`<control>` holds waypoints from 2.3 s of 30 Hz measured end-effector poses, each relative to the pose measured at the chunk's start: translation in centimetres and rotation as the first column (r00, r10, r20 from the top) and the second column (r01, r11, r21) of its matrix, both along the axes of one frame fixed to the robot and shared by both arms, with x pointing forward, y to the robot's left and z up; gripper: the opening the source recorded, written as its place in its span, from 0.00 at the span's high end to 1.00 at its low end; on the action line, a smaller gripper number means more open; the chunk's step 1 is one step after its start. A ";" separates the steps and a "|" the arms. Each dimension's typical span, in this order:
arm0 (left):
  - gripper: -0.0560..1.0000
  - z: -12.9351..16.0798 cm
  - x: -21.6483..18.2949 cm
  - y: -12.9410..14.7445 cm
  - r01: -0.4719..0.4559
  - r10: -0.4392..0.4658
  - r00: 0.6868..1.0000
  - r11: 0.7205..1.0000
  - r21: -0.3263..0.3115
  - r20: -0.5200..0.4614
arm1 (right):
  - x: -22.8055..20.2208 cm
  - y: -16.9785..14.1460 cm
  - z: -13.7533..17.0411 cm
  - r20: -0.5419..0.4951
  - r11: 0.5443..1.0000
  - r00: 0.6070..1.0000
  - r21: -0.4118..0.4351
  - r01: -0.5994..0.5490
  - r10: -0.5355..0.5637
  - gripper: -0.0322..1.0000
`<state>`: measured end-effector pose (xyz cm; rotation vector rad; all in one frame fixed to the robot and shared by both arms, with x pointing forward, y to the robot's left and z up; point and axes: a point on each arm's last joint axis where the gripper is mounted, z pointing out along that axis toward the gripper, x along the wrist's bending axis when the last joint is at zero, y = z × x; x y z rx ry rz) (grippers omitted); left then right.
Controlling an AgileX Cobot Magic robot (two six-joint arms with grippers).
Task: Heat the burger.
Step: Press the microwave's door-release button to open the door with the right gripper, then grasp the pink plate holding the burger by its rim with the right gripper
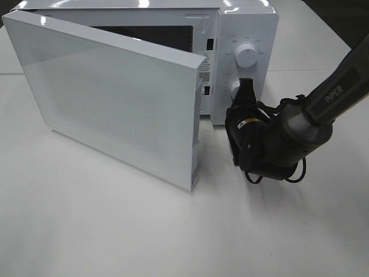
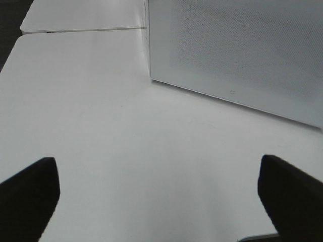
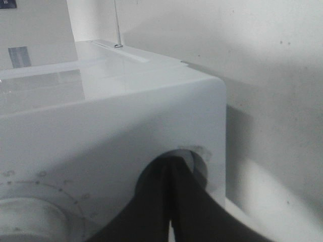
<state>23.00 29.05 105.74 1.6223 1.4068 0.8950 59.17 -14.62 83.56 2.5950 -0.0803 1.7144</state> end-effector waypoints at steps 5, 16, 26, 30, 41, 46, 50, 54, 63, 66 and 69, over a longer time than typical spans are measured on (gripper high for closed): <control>0.01 0.0 0.0 0.0 0.000 0.000 1.000 1.000 0.000 0.000 | 0.0 0.0 0.0 0.000 1.000 1.000 -0.001 0.000 0.000 0.97; 0.01 0.0 0.0 0.0 0.000 0.000 1.000 1.000 0.000 0.000 | -0.1 0.0 0.3 -0.025 1.000 1.000 0.010 -0.015 0.015 0.97; 0.01 0.0 0.0 0.0 0.000 0.000 1.000 1.000 0.000 0.000 | -0.8 -0.5 1.2 -0.051 0.998 0.997 0.005 -0.061 0.062 0.97; 0.01 0.0 0.0 0.0 0.000 0.000 1.000 1.000 0.000 0.000 | -1.5 -0.6 1.9 -0.077 0.996 0.993 0.010 -0.088 0.089 0.97; 0.01 0.0 0.0 0.0 0.000 0.000 1.000 1.000 0.000 0.000 | -4.1 -1.1 3.6 -0.198 0.974 0.958 -0.050 -0.221 0.207 0.97; 0.01 0.0 0.0 0.0 0.000 0.000 1.000 1.000 0.000 0.000 | -5.8 -1.5 5.0 -0.264 0.938 0.921 -0.114 -0.326 0.288 0.97; 0.01 0.0 0.0 0.0 0.000 0.000 1.000 1.000 0.000 0.000 | -6.5 -1.4 6.2 -0.308 0.890 0.879 -0.163 -0.426 0.364 0.97; 0.01 0.0 0.0 0.0 0.000 0.000 1.000 1.000 0.000 0.000 | -7.7 -1.1 7.5 -0.407 0.752 0.769 -0.245 -0.612 0.493 0.94; 0.01 0.0 0.0 0.0 0.000 0.000 1.000 1.000 0.000 0.000 | -10.0 -0.8 8.9 -0.590 0.397 0.488 -0.287 -0.872 0.644 0.92; 0.01 0.0 0.0 0.0 0.000 0.000 1.000 1.000 0.000 0.000 | -10.1 -0.3 10.3 -0.664 0.193 0.341 -0.287 -0.938 0.666 0.91; 0.01 0.0 0.0 0.0 0.000 0.000 1.000 1.000 0.000 0.000 | -10.0 0.0 11.5 -0.716 0.034 0.226 -0.273 -0.961 0.661 0.91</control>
